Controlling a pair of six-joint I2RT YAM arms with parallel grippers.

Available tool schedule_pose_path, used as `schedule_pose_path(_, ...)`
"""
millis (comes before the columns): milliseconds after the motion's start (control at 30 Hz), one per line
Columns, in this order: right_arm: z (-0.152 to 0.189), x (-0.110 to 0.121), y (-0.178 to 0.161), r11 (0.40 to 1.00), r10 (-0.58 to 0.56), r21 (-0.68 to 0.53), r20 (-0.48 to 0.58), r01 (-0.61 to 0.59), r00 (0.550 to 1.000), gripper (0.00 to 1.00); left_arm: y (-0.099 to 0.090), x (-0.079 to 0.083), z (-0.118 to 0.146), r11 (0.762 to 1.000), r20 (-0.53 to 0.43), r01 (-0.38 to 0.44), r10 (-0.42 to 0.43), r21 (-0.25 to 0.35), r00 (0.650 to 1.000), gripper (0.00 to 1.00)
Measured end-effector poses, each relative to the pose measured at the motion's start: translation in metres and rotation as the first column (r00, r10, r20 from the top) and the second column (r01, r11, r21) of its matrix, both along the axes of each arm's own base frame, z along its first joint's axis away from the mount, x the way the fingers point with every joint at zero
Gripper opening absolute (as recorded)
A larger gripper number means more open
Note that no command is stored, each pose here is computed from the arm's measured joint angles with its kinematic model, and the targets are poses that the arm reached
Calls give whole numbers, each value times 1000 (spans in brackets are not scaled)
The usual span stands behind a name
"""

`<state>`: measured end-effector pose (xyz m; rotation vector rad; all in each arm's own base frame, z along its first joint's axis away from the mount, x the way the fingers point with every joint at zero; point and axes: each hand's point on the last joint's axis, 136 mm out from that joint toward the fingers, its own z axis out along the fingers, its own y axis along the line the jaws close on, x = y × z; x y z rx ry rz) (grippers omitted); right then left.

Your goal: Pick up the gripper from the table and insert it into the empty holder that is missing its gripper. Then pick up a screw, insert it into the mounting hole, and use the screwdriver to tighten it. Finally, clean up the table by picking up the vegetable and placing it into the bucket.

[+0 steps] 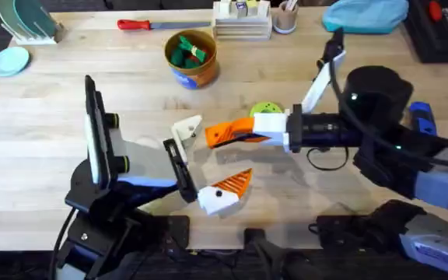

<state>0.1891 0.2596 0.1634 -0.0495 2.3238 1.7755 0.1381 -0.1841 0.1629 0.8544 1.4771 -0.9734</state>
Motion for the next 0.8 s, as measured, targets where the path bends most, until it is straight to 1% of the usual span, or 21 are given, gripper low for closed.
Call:
schedule_pose_path(200, 9, 3, 17, 997, 28, 72, -2, -28, 1000, 7, 2, 4, 0, 1000, 0, -23, 23, 1, 1000, 992)
schedule_pose_path(367, 7, 3, 18, 996, 29, 82, -56, -24, 998, 7, 3, 5, 0, 999, -2, -32, 32, 0, 999, 992)
schedule_pose_path(800, 10, 3, 19, 995, 26, 98, -96, -17, 995, 7, 3, 5, 0, 1000, -1, -31, 31, 0, 1000, 993)
